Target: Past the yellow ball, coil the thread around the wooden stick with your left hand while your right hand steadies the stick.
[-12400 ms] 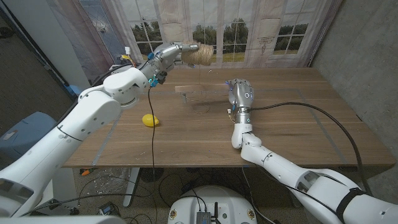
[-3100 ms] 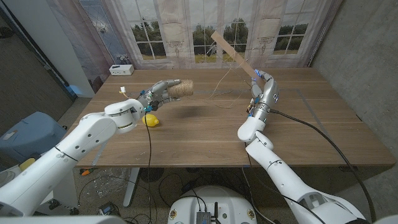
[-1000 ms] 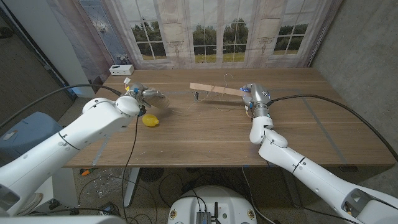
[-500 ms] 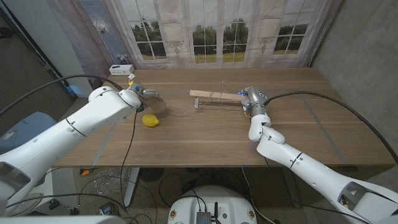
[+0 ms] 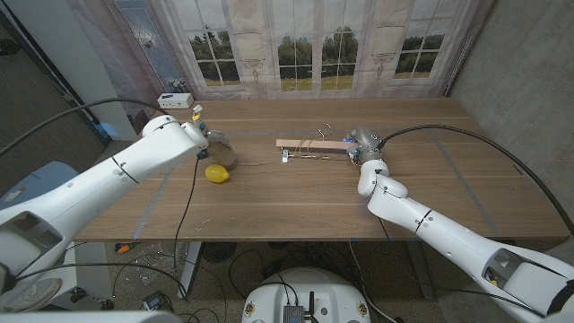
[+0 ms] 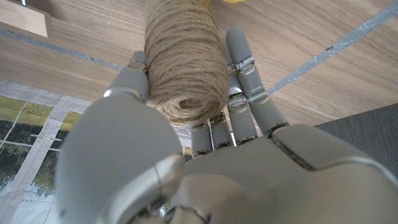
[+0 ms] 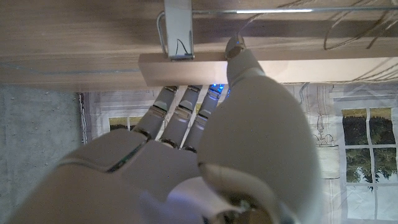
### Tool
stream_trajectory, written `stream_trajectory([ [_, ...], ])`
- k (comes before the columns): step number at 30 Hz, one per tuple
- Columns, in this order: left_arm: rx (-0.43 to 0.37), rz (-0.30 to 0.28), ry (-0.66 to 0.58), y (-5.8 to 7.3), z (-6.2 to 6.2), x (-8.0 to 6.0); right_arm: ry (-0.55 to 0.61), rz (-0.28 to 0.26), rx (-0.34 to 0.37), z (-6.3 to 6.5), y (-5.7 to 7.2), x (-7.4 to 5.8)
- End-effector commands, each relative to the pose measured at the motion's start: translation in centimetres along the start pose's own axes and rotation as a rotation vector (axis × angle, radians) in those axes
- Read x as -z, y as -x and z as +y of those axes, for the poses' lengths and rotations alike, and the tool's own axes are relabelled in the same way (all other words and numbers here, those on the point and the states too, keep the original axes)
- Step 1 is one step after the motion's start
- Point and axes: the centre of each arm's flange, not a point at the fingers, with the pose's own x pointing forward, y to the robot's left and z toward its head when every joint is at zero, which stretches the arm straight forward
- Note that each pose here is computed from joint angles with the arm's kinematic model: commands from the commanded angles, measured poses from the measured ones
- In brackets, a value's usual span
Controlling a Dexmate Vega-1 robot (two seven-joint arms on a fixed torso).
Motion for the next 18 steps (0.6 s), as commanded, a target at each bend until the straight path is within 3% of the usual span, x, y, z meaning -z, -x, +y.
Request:
stream_trajectory([
  [1, 0.001, 0.036, -0.066, -1.1, -0.21, -0.52, 0.021, 0.04, -0.076, 0.51, -0.88, 0.19],
  [11, 0.002, 0.041, -0.071, -1.43, -0.25, -0.64, 0.004, 0.048, -0.09, 0.46, -1.24, 0.17],
  [18, -0.01, 0.033, -0.08, -1.38, -0.13, -0.78, -0.008, 0.025, -0.098, 0.34, -1.47, 0.06],
])
